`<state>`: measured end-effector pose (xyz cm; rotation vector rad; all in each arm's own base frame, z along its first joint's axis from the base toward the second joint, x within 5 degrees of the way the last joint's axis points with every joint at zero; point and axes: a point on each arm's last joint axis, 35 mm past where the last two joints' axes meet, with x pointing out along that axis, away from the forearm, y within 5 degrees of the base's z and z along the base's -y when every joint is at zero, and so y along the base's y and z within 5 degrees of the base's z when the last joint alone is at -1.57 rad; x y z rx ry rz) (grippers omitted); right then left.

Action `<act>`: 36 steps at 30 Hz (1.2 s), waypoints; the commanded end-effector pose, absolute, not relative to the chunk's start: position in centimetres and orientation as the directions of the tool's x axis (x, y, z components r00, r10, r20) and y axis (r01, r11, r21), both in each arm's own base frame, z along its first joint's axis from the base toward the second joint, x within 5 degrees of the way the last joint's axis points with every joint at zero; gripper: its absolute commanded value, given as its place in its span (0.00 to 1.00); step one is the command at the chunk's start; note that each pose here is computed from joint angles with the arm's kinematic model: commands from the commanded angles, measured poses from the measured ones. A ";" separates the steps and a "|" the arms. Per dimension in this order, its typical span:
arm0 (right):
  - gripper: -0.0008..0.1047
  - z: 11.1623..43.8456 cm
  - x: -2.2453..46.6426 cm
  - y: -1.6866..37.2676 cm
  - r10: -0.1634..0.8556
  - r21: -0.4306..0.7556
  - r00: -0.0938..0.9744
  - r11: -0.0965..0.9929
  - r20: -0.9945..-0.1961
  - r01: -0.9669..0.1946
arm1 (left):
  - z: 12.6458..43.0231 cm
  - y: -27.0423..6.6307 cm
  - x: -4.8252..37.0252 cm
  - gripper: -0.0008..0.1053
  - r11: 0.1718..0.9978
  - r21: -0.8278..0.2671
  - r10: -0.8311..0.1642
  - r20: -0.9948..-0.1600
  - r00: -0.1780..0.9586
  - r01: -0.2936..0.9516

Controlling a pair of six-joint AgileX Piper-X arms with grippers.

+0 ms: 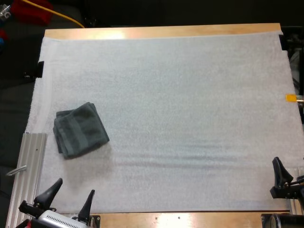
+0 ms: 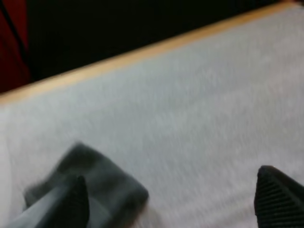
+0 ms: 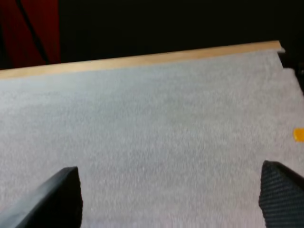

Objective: Pick towel from pile, fold and stack

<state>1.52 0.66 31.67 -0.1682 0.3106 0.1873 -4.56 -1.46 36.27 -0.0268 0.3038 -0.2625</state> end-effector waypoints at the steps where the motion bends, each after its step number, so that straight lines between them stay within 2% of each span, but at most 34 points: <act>1: 0.71 31.6 1.8 0.7 0.161 -0.134 0.934 0.968 -0.319 -0.212 | 36.8 -1.4 -4.1 0.66 0.964 -0.067 -0.265 -0.269 0.926 0.256; 6: 0.71 30.3 2.4 0.6 0.162 -0.124 0.920 0.968 -0.358 -0.218 | 37.1 -1.4 -3.6 0.66 0.964 -0.051 -0.264 -0.224 0.938 0.259; 14: 0.71 28.8 3.1 0.6 0.163 -0.113 0.903 0.968 -0.399 -0.225 | 34.1 -1.1 -0.6 0.66 0.970 -0.068 -0.244 -0.291 0.925 0.234; 20: 0.71 27.9 3.4 0.5 0.162 -0.111 0.891 0.967 -0.425 -0.228 | 31.2 -0.3 1.2 0.66 0.998 -0.059 -0.044 -0.392 0.919 0.022; 23: 0.71 27.4 3.6 0.5 0.162 -0.106 0.883 0.967 -0.440 -0.230 | 30.3 -0.1 1.8 0.66 0.999 -0.044 0.009 -0.413 0.911 -0.030; 28: 0.71 26.6 3.9 0.5 0.163 -0.098 0.872 0.968 -0.462 -0.233 | 29.3 0.0 2.3 0.66 0.998 -0.044 0.010 -0.437 0.899 -0.033; 36: 0.71 24.8 4.1 0.5 0.165 -0.074 0.831 0.968 -0.531 -0.240 | 29.2 0.0 2.5 0.66 0.999 -0.044 0.010 -0.427 0.904 -0.032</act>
